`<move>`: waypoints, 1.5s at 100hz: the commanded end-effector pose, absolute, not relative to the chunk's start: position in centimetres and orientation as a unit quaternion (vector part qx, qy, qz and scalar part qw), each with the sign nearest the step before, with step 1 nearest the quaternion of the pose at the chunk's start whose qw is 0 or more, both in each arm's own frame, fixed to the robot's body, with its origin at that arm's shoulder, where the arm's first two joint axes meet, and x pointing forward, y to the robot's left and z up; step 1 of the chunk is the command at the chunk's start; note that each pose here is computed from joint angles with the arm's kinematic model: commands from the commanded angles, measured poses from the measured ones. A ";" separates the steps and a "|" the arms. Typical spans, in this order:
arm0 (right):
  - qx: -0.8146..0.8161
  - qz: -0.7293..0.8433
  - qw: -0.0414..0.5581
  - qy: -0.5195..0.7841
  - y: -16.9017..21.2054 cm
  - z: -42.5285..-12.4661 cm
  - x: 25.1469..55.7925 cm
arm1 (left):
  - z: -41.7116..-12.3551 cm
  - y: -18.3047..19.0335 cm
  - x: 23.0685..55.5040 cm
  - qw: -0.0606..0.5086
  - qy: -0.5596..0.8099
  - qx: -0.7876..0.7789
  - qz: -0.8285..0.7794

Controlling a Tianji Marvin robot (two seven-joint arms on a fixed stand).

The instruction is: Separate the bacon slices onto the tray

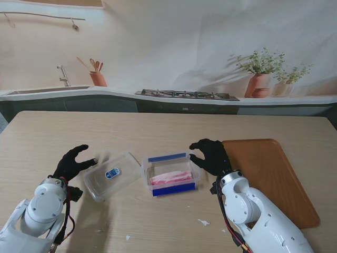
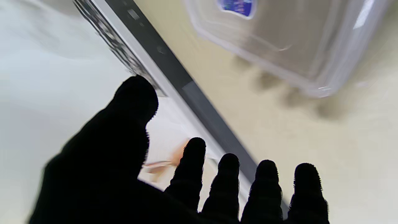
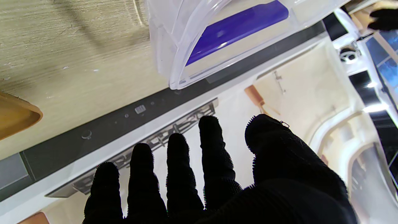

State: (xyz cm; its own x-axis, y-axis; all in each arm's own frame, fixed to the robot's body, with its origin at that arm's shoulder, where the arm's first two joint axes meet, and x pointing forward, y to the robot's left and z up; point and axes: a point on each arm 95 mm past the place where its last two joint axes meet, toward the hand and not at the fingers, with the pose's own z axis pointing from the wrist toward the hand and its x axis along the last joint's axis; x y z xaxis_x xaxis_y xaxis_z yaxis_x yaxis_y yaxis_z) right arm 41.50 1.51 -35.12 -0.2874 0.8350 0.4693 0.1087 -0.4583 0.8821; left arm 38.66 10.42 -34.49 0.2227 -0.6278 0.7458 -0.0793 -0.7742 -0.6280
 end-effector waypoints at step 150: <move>0.517 0.669 0.257 0.469 2.2 -35.7 41.4 | -36.6 -3.1 39.5 0.144 0.568 -0.578 -0.568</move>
